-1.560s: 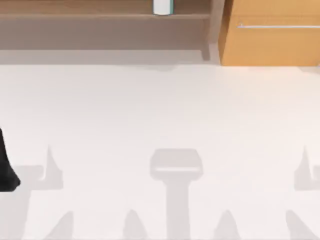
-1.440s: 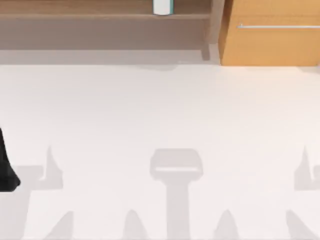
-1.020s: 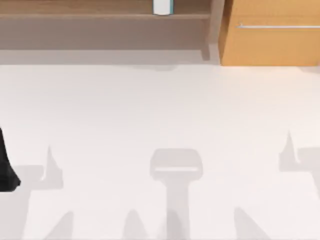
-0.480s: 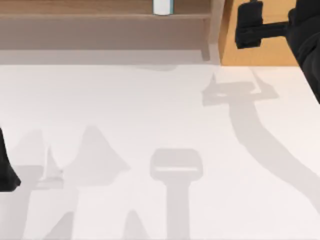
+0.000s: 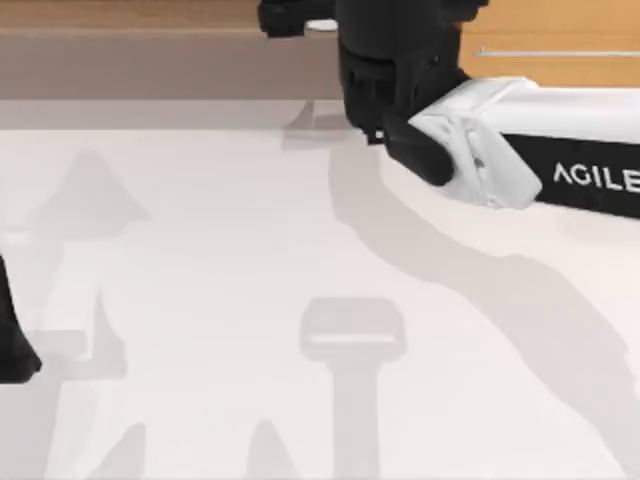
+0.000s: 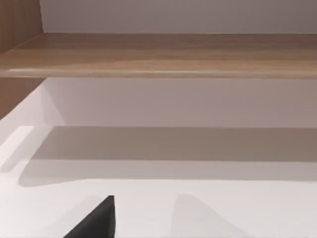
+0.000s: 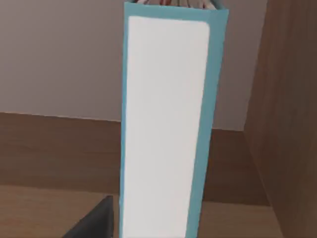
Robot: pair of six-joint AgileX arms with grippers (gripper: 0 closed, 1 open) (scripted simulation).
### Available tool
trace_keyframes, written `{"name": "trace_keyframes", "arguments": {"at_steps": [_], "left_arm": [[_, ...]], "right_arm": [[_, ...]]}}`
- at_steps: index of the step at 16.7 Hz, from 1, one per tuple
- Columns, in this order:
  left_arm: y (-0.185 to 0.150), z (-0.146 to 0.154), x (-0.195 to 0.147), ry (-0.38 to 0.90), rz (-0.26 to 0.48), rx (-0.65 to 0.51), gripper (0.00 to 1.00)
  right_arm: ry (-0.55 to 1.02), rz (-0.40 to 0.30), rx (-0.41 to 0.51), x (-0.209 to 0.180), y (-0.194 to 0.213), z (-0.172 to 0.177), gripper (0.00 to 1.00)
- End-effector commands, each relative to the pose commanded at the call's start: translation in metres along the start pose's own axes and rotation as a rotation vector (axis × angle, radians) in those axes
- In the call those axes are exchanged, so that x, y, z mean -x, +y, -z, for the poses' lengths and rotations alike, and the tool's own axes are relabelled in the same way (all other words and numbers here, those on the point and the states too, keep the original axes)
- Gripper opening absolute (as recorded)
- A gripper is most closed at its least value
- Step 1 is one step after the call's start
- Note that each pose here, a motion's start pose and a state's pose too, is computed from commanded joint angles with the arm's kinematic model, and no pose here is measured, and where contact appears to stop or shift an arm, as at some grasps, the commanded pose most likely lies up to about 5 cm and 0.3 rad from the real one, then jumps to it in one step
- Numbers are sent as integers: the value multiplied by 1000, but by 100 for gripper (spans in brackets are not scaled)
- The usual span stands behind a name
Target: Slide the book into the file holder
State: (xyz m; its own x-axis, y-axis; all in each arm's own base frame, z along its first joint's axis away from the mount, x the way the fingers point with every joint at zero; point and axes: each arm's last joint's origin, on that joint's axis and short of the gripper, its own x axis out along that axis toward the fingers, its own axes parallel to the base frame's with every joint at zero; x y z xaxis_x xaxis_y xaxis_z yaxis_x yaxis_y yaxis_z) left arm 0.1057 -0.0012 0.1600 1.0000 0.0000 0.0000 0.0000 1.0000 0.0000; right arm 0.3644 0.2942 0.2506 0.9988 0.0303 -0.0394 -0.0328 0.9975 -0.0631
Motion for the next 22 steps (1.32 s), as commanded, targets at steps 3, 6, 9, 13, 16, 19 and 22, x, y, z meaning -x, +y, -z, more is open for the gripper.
{"name": "trace_keyframes", "arguments": {"at_steps": [3,6,9,13,16,19,22], "left_arm": [[0,0,0,0,0,0,100],[0,0,0,0,0,0,100],[0,0,0,0,0,0,100],[0,0,0,0,0,0,100],[0,0,0,0,0,0,100],[0,0,0,0,0,0,100],[0,0,0,0,0,0,100]], "right_arm": [[-20,21,-21,-32,24,26,100],[-42,36,-44,-50,34,39,100],[-49,39,-51,-54,36,41,100],[-47,35,-49,-53,37,41,100],[-49,40,-51,-63,36,41,100],[-49,40,-51,-73,35,41,100],[-49,39,-51,-74,35,41,100]]}}
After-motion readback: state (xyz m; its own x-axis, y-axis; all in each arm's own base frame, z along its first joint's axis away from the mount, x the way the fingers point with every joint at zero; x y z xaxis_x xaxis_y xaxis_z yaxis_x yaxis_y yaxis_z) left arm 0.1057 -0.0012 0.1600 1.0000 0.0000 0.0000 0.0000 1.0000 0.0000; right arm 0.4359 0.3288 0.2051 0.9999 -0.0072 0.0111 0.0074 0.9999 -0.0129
